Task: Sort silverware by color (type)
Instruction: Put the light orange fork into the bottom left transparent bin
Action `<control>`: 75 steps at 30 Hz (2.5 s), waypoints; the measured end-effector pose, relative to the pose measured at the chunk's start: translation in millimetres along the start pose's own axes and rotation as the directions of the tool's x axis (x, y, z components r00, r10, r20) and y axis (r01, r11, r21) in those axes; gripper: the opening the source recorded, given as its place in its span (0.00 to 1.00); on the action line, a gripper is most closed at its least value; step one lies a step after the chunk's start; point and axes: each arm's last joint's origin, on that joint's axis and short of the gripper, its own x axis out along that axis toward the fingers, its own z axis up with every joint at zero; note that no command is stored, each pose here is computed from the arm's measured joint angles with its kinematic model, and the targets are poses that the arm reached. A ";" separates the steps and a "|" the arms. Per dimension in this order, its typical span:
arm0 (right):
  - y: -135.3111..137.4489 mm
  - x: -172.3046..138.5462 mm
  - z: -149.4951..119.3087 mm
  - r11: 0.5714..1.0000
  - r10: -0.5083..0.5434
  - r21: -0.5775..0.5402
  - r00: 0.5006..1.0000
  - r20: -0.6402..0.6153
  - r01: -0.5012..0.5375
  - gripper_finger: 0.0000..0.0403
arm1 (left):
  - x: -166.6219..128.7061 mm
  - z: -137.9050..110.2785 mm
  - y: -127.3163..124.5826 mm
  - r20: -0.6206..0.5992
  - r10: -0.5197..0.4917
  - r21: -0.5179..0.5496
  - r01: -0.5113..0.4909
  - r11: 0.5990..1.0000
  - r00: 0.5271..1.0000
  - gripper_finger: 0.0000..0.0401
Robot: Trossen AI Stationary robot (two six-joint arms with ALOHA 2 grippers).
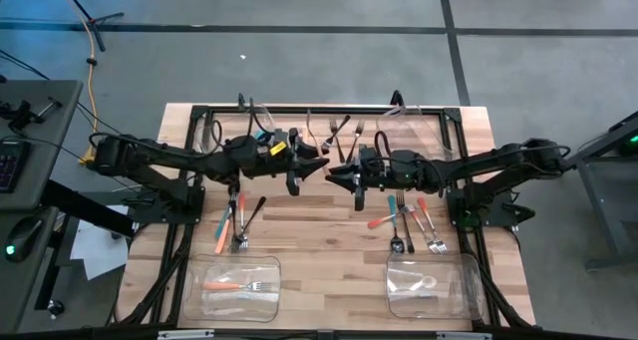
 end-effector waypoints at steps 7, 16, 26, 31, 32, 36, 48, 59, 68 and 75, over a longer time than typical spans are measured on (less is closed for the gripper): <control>0.0 0.0 -0.1 0.999 0.000 -0.055 1.000 -0.001 0.000 0.11 | -3.6 2.9 -0.4 -0.028 0.010 0.003 -0.010 1.000 1.000 0.10; -1.1 -0.1 -2.5 0.999 -0.013 -0.052 1.000 -0.026 0.012 0.41 | -3.7 1.5 2.7 -0.046 0.032 0.045 -0.030 0.999 0.998 0.10; -7.9 -24.2 5.7 0.995 -0.088 -0.069 0.984 -0.158 0.078 0.67 | -27.4 17.5 3.4 -0.178 0.095 0.126 -0.073 0.989 0.979 0.10; -16.9 -52.8 22.1 0.987 -0.152 -0.075 0.968 -0.198 0.140 0.67 | -50.4 25.1 -3.4 -0.211 0.085 0.152 -0.054 0.987 0.974 0.10; -18.4 -58.5 25.9 0.986 -0.162 -0.074 0.967 -0.195 0.150 0.67 | -55.5 25.5 -5.3 -0.203 0.075 0.145 -0.046 0.988 0.976 0.10; -22.8 -79.9 39.9 0.980 -0.193 -0.078 0.967 -0.168 0.182 0.67 | -81.6 15.4 -8.4 -0.201 0.087 0.110 -0.066 0.992 0.976 0.10; -26.9 -68.9 55.9 0.998 -0.005 -0.063 0.999 -0.035 0.003 0.67 | -111.0 9.5 -12.0 -0.115 0.081 0.061 -0.074 0.995 0.990 0.10; -35.7 -50.9 58.1 0.989 0.146 -0.015 0.989 0.017 -0.146 0.66 | -110.6 11.7 -13.7 -0.100 0.039 0.059 -0.033 0.998 0.994 0.10; -33.9 -52.4 58.6 0.982 0.190 -0.021 0.982 0.006 -0.189 0.20 | -110.6 11.8 -13.7 -0.099 0.038 0.086 -0.030 0.996 0.994 0.10; -36.0 -53.1 58.8 0.973 0.231 0.003 0.973 -0.013 -0.231 0.06 | -110.5 11.5 -14.3 -0.107 0.016 0.084 -0.007 0.996 0.994 0.10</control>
